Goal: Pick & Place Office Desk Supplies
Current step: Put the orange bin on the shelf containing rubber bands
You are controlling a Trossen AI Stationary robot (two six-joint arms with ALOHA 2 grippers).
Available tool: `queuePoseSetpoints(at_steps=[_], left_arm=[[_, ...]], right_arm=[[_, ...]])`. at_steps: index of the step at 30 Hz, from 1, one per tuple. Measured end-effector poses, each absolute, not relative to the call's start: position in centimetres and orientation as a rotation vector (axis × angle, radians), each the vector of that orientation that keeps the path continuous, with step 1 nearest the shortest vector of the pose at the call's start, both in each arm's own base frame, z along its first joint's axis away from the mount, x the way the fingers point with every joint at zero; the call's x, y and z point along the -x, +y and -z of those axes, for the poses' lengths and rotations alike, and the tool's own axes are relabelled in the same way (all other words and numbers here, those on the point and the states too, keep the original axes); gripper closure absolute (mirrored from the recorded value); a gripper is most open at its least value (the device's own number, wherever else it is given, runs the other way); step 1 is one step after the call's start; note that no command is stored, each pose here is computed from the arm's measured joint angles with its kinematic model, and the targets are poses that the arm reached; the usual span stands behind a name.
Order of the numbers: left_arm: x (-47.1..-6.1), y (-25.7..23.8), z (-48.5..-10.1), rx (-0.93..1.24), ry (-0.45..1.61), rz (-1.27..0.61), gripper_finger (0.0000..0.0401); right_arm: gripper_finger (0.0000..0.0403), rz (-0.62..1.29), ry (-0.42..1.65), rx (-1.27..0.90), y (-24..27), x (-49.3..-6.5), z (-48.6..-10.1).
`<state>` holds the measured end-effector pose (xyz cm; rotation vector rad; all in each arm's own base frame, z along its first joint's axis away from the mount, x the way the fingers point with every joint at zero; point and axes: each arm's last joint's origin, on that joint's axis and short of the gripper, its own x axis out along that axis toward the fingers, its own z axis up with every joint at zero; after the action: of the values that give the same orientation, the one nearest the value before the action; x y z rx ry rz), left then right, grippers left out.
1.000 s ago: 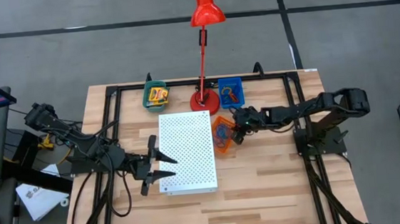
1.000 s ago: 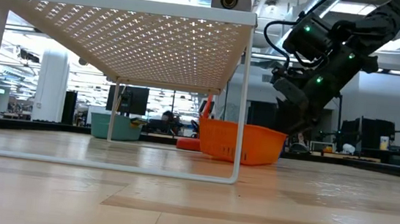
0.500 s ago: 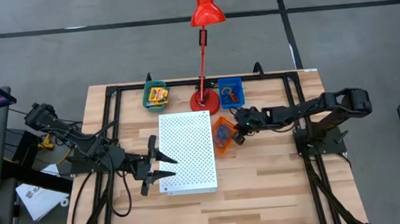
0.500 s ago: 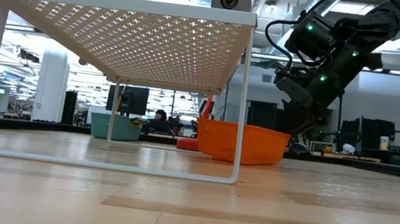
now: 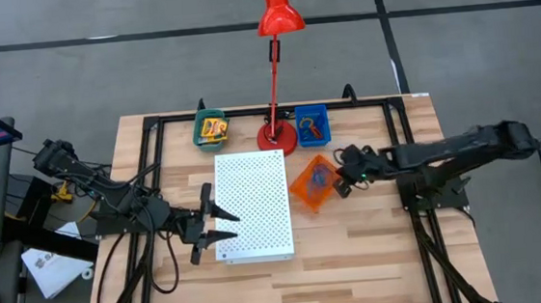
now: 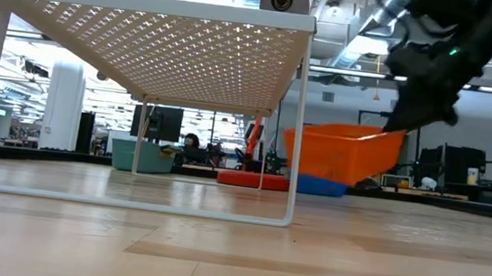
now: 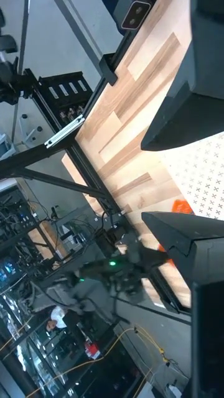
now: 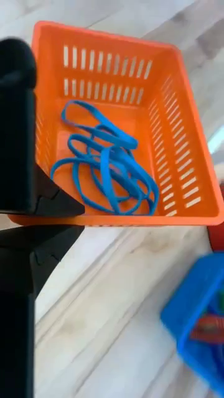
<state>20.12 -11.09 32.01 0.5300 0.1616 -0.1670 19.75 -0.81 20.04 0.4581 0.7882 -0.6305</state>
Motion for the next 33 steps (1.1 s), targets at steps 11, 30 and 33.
queuePoseSetpoints(at_steps=[11,30,33], left_arm=[[-20.3,-11.1,-31.8,-0.543,0.171,0.161,0.0208],[-19.1,-10.4,-31.9,-0.588,0.251,-0.124,0.0180],[-17.9,-10.2,-32.3,-0.575,0.258,-0.204,0.0178]], right_arm=[[0.0399,0.582,0.597,-0.615,1.1,-15.4,-24.1],[0.0399,0.453,0.549,-0.681,5.7,-23.0,-33.1],[0.0399,0.509,0.598,-0.761,6.1,-24.5,-34.1]])
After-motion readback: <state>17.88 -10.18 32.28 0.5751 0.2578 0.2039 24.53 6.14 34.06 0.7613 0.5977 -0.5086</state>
